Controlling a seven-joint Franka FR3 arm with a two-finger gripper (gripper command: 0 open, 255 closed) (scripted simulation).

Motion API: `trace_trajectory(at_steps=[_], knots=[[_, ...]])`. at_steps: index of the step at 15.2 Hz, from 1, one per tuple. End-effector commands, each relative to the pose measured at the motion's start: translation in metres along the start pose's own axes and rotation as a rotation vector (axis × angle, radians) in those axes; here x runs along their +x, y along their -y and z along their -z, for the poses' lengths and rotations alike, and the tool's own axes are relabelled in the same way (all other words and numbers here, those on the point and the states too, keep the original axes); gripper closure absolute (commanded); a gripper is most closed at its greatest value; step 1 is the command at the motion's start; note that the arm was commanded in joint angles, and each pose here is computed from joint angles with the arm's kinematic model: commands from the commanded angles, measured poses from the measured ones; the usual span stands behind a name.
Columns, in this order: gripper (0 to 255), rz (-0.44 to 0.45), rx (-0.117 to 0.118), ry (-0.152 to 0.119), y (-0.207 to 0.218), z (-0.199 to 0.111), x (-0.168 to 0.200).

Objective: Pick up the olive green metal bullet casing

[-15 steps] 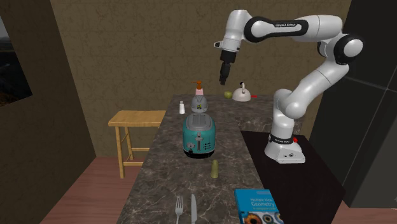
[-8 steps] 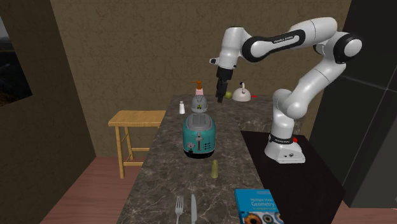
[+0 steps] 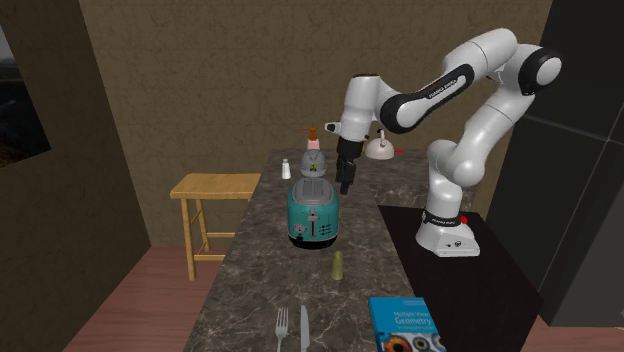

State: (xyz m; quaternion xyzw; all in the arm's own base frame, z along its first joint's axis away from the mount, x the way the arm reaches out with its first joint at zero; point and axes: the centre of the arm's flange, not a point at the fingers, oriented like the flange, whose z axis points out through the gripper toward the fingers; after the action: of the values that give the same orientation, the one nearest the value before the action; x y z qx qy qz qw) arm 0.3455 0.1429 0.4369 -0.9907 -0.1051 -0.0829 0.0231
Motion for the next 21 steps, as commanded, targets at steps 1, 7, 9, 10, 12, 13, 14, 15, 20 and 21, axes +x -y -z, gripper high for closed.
trace_trajectory(at_steps=[1,7,9,10,12,13,14,15,20,21], knots=[[0,0.014,-0.002,0.002,0.015,-0.022,0.002],[0,0.057,-0.01,0.013,0.063,-0.086,0.002],[0,0.071,-0.013,0.017,0.078,-0.108,0.002],[0,0.079,-0.014,0.019,0.086,-0.118,0.002],[0,0.093,-0.017,0.022,0.102,-0.14,0.001],[0,0.1,-0.018,0.024,0.11,-0.151,0.0],[0,0.105,-0.019,0.025,0.115,-0.158,0.0],[0,0.105,-0.019,0.025,0.115,-0.163,-0.001],[0,0.105,-0.019,0.025,0.114,-0.189,-0.005],[0,0.105,-0.019,0.025,0.114,-0.195,-0.006]])
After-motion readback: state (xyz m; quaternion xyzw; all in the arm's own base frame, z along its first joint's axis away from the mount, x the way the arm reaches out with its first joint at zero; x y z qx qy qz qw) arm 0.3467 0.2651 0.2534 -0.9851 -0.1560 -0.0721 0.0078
